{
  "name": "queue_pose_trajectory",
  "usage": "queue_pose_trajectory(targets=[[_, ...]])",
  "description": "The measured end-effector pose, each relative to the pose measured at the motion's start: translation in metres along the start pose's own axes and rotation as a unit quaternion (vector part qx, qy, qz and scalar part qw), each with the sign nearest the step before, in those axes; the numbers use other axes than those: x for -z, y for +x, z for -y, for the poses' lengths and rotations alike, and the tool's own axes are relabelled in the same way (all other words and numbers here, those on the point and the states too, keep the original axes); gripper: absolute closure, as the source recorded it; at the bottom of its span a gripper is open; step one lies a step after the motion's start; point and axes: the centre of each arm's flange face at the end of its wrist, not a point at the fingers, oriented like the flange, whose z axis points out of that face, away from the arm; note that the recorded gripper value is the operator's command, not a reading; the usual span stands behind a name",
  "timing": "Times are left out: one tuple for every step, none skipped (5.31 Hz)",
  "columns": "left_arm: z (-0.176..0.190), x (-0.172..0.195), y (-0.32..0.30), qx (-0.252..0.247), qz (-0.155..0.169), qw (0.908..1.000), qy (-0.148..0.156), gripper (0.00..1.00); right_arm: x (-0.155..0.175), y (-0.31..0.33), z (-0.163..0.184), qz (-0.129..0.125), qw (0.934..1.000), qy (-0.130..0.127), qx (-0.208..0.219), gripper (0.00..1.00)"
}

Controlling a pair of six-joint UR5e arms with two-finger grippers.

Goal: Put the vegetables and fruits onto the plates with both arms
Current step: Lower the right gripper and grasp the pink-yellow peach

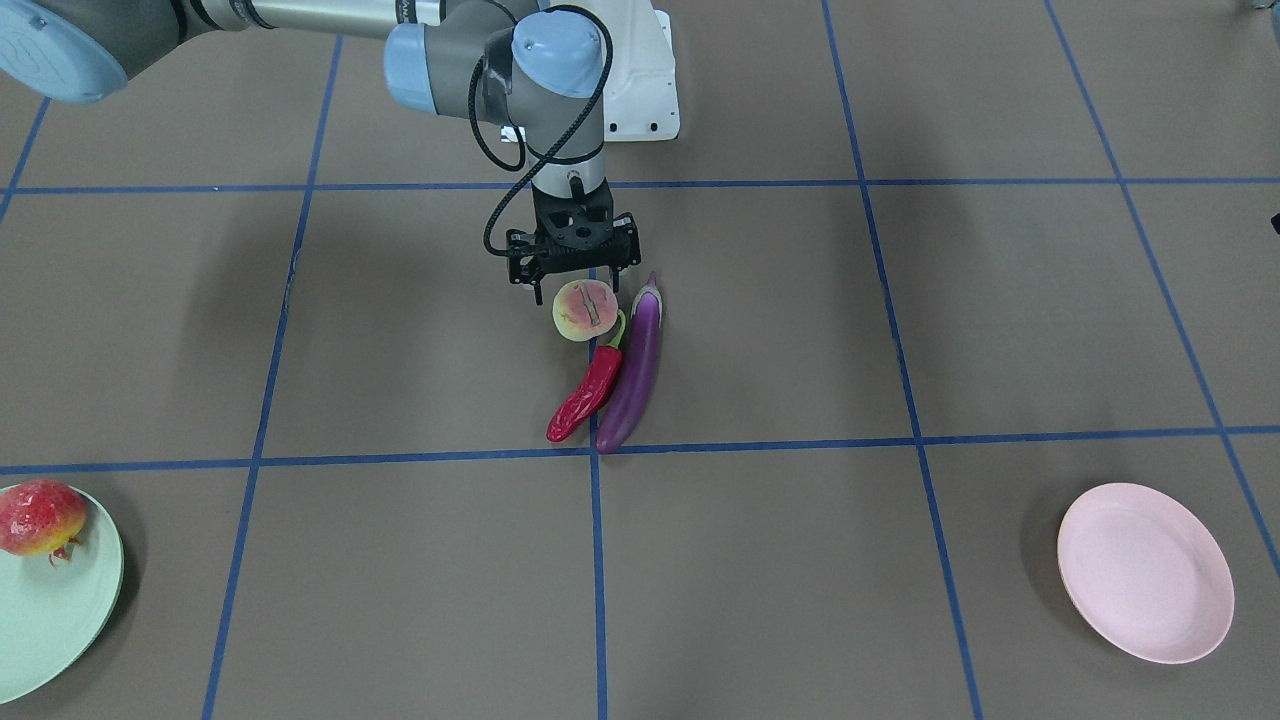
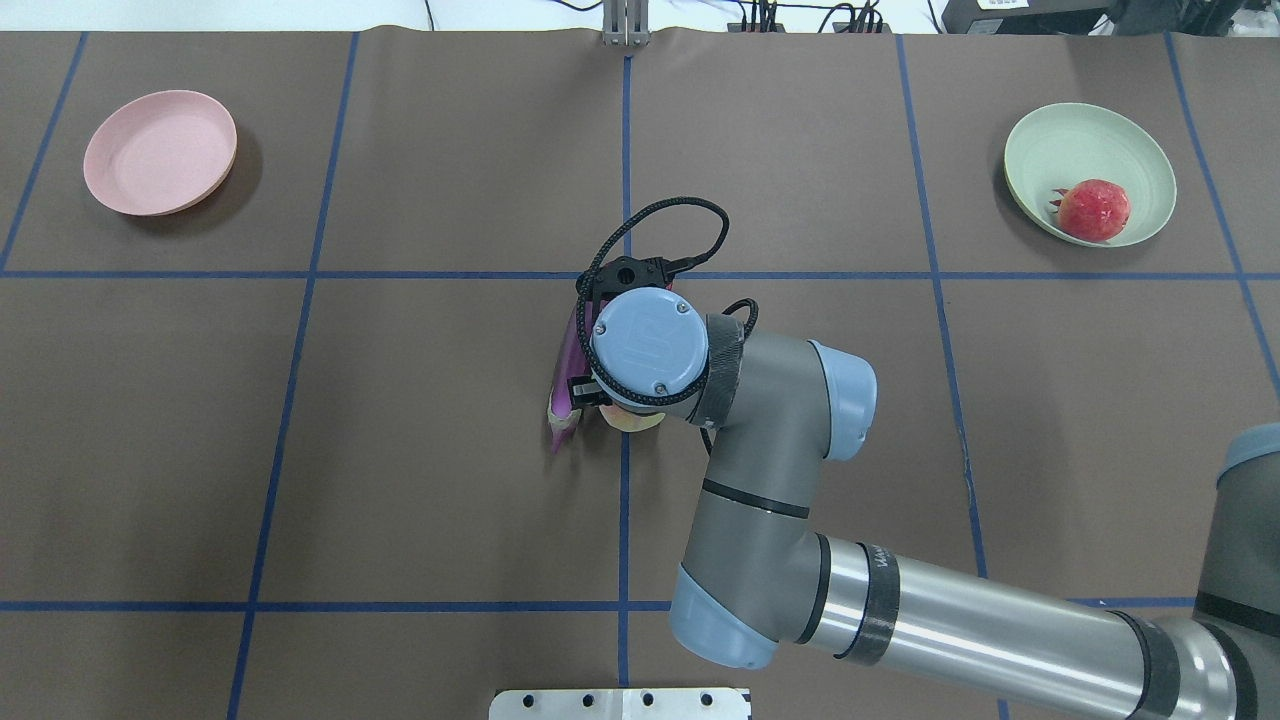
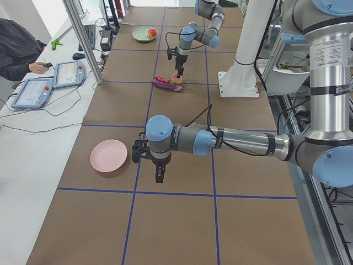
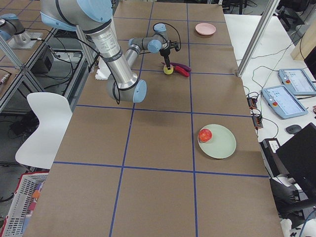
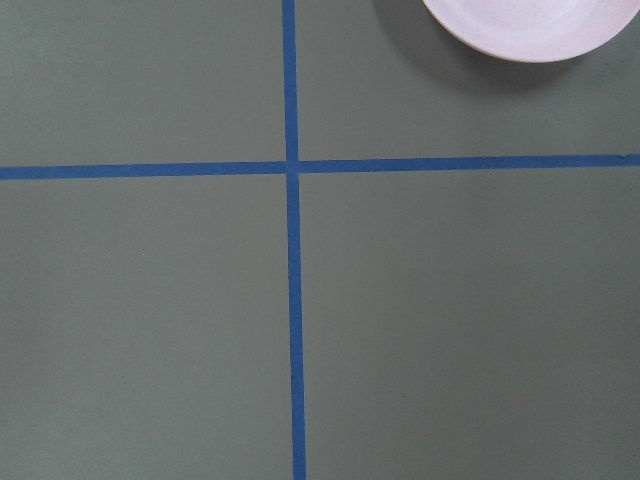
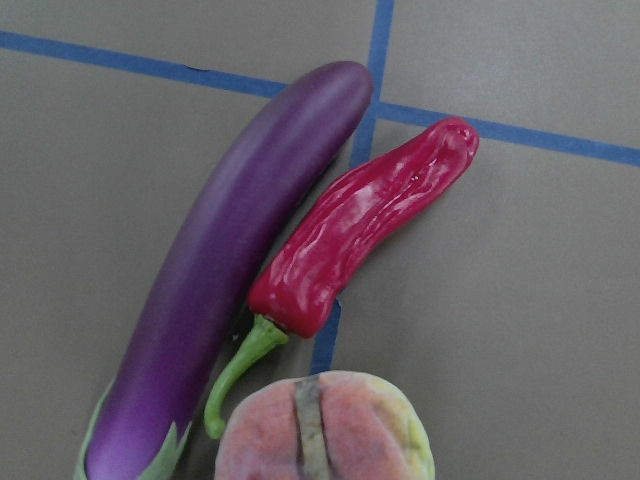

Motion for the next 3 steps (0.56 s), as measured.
queue_pose_trajectory(targets=[[0.0, 0.0, 0.0, 0.0, 0.0, 1.0, 0.0, 0.0, -0.005, -0.003, -0.003, 0.0, 1.0, -0.002, 0.003, 0.01], [0.0, 0.0, 0.0, 0.0, 0.0, 1.0, 0.0, 0.0, -0.013, -0.004, -0.003, 0.004, 1.0, 0.0, 0.006, 0.01], [0.0, 0.0, 0.0, 0.0, 0.0, 1.0, 0.0, 0.0, -0.023, -0.005, -0.002, 0.01, 0.9999, 0.002, 0.008, 0.01]])
